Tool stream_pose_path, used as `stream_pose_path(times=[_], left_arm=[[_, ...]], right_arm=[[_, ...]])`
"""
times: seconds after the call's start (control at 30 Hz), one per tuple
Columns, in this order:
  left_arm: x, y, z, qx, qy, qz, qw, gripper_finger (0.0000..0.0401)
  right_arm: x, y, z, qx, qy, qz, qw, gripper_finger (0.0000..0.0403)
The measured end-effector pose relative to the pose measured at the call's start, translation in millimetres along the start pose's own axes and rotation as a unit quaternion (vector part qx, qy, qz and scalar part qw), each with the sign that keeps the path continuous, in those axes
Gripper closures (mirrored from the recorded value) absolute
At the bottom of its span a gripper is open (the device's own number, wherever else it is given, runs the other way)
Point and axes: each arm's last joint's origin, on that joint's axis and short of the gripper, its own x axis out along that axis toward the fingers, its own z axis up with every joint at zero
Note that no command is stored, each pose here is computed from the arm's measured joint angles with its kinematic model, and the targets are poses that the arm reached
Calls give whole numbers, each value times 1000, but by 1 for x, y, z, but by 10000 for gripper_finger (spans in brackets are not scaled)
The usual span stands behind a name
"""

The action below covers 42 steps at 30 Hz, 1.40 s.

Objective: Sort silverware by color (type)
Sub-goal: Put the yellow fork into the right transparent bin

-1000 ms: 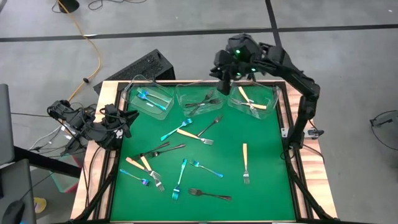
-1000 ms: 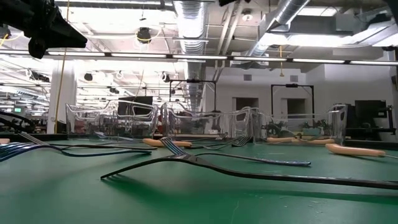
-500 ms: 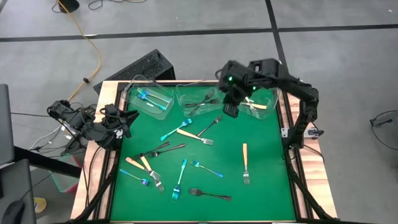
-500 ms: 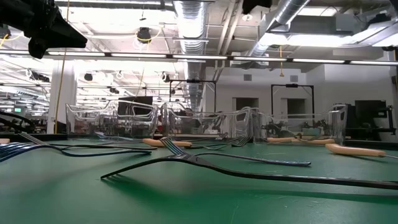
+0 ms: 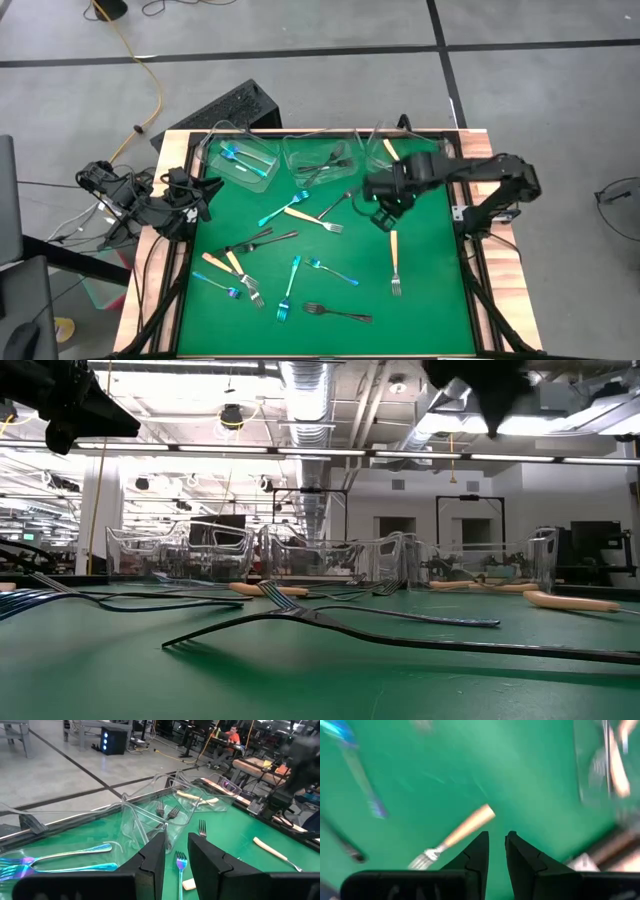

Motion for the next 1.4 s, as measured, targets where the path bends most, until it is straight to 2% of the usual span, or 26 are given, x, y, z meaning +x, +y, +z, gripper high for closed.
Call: stream_pose_path(times=[0.17, 0.33, 0.4, 0.47, 0.57, 0.63, 0.7, 0.8, 0.97, 1.07, 1.2, 1.33, 1.4], left_arm=[[0, -1, 0, -11, 9, -9, 1000, 332], [0, -3, -2, -14, 41, -41, 998, 332], [0, -3, -2, -18, 50, -51, 997, 332], [0, -4, -3, -20, 55, -56, 997, 332], [0, -4, -3, -23, 63, -63, 996, 332], [-1, -6, -5, -12, 94, -95, 991, 332], [-1, -10, -8, 0, 140, -140, 980, 332], [0, -21, -13, 17, 203, -191, 960, 332], [9, -43, -28, 72, 284, -202, 935, 332], [16, -57, -41, 113, 336, -205, 912, 332], [24, -71, -63, 157, 419, -202, 871, 332], [30, -85, -79, 188, 472, -239, 828, 316], [32, -92, -85, 199, 482, -258, 814, 300]], right_arm=[[36, -2, -37, 46, 53, -40, 997, 315], [56, 3, -59, 73, 43, -13, 996, 315], [58, 7, -61, 58, 17, 22, 998, 315], [58, 15, -59, 13, -33, 63, 997, 315], [56, 31, -46, -46, -137, 110, 983, 315], [55, 40, -34, -68, -195, 131, 970, 315], [57, 49, -21, -87, -234, 153, 956, 315], [65, 58, -9, -114, -248, 162, 948, 315], [82, 63, 1, -120, -223, 155, 955, 315], [92, 66, 2, -126, -197, 157, 960, 315], [95, 69, 2, -133, -181, 166, 960, 315], [95, 69, 2, -135, -180, 169, 960, 316], [94, 68, 1, -141, -182, 169, 958, 316]])
